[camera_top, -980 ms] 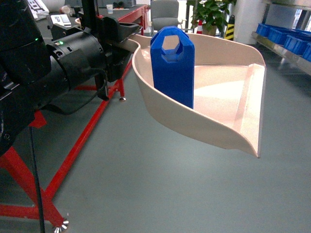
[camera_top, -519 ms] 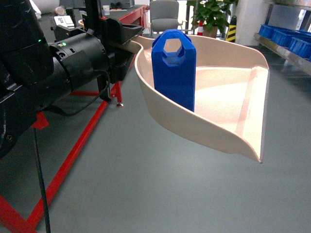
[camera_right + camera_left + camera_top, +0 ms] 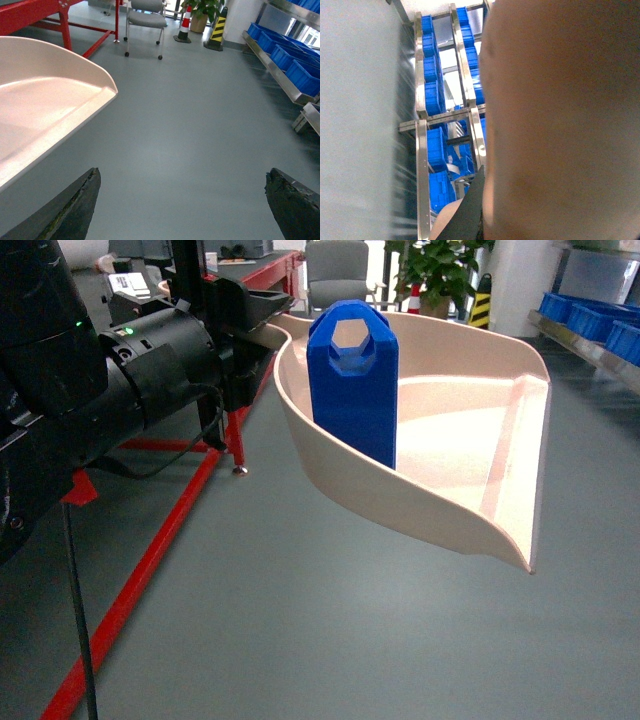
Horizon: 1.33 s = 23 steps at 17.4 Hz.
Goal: Place part in tray to right shelf
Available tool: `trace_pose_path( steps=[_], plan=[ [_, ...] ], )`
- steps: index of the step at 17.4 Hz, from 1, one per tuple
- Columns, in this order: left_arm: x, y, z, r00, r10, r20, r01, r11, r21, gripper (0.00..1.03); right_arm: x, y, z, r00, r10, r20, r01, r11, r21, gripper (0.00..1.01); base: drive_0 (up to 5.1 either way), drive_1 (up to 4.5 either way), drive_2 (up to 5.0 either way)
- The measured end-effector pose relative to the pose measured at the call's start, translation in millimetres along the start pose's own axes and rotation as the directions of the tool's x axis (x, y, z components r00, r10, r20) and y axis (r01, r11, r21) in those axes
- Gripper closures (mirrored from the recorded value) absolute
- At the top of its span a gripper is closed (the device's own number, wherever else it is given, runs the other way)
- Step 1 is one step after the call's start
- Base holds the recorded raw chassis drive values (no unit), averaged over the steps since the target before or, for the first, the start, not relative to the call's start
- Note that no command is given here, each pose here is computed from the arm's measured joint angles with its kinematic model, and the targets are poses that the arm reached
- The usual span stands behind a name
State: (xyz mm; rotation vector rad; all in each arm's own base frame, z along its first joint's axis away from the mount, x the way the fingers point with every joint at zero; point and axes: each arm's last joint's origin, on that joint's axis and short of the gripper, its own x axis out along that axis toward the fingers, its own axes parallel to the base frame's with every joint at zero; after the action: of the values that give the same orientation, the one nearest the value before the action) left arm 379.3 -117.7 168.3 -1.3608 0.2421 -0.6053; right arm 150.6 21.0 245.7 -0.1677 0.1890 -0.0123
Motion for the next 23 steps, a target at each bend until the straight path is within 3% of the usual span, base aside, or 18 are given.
trace_pose_path(
  steps=[23],
  plan=[
    [-0.1,0.2,0.0,1.0,0.001,0.002,-0.001,1.0,0.0,0.88,-0.3,-0.1,0.1,1.0,0.0,0.001,0.0,1.0,0.0,0.03,0.0,4.12,-4.1]
  ],
)
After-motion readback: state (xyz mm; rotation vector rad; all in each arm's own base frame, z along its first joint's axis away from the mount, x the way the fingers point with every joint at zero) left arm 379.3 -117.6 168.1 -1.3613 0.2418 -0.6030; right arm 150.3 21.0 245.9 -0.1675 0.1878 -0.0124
